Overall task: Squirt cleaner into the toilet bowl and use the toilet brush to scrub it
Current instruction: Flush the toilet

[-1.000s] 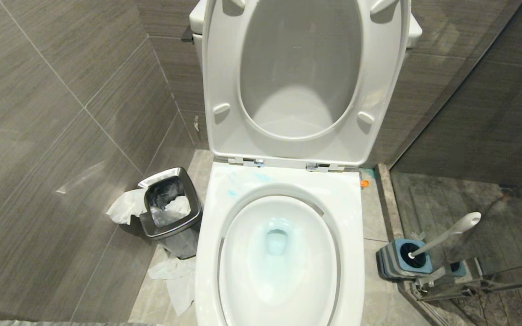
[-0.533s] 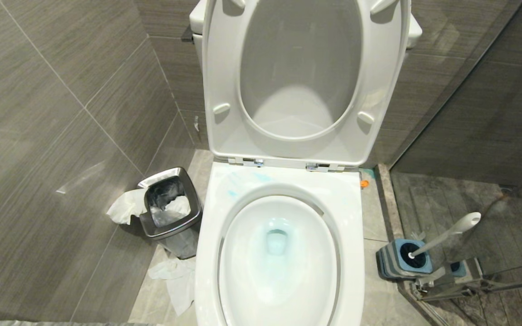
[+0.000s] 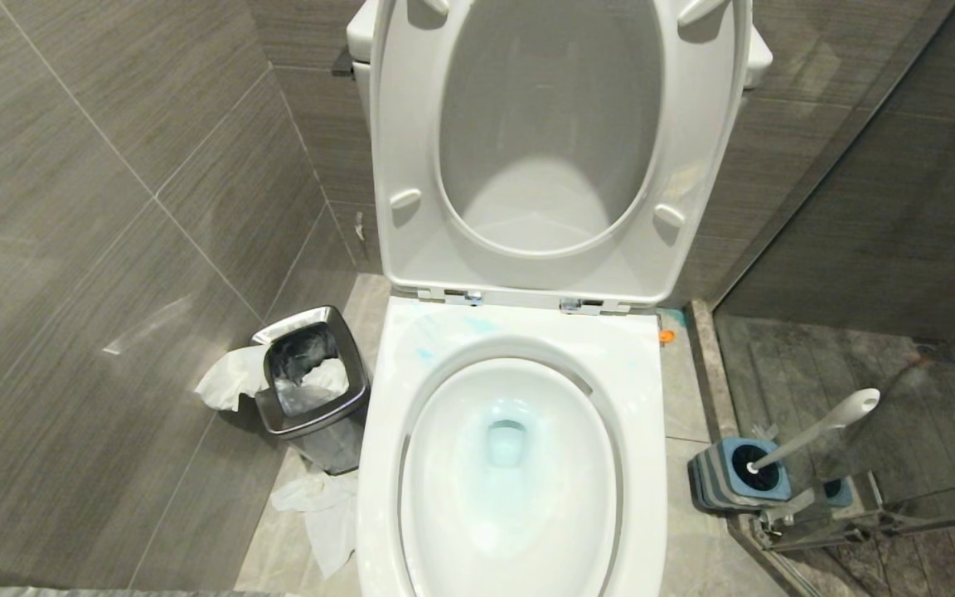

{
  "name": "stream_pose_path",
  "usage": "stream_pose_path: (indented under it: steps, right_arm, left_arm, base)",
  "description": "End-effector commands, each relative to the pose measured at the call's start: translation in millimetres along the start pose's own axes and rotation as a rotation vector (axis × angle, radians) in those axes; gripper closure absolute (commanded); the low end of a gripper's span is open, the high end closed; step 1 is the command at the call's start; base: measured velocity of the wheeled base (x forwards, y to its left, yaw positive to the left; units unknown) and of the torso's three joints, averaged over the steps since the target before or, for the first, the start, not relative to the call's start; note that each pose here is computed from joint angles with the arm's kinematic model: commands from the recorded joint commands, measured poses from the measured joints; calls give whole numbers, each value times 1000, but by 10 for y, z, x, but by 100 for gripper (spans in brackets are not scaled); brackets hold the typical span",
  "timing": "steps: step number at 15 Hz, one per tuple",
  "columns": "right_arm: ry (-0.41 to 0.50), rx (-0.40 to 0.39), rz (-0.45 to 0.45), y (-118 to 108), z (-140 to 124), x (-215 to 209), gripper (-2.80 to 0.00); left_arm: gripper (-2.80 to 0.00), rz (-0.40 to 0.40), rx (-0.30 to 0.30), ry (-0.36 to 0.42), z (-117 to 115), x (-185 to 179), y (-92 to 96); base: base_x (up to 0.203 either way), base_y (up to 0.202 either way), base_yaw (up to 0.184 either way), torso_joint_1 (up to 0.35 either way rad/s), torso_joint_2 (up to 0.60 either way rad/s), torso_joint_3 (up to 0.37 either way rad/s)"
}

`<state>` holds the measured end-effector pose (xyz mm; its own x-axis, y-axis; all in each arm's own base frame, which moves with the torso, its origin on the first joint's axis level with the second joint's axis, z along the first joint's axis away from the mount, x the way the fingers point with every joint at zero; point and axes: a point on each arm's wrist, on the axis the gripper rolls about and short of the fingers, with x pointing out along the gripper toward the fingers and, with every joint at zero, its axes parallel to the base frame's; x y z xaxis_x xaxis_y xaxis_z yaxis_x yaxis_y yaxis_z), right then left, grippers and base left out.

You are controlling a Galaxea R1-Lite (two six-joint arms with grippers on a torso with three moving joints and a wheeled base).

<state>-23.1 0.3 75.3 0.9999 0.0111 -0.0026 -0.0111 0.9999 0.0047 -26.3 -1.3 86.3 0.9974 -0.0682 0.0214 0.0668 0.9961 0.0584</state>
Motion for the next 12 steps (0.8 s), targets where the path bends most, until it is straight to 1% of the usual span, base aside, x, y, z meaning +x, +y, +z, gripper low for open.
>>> stream_pose_path:
  steps: [1,2,3,6,8,10,11,12]
  right_arm:
    - [2,0,0,0,0,2,0]
    - [2,0,0,0,0,2,0]
    - [2,0,0,0,0,2,0]
    - [2,0,1,0,0,2,0]
    - [2,0,1,0,0,2,0]
    - [2,0,1,0,0,2,0]
    - [2,0,0,0,0,2,0]
    - [2,0,1,0,0,2,0]
  left_arm:
    - [0,-100,4,-60,350,-87,-10]
    - [0,-129,5,-60,516,-109,-8]
    - [0,-144,3,-43,671,-87,-1]
    - [0,-166,0,-5,1223,107,40]
    - [0,-170,-1,10,1654,356,80]
    - [0,-165,-1,16,2068,687,126]
    - [0,-163,-2,20,2230,874,147]
    - [0,-162,-2,26,2342,1043,165]
  base:
    - [0,0,0,0,0,0]
    - [0,0,0,0,0,0]
    - [0,0,0,0,0,0]
    - [0,0,0,0,0,0]
    - [0,0,0,0,0,0]
    - [0,0,0,0,0,0]
    - [0,0,0,0,0,0]
    - [0,0,0,0,0,0]
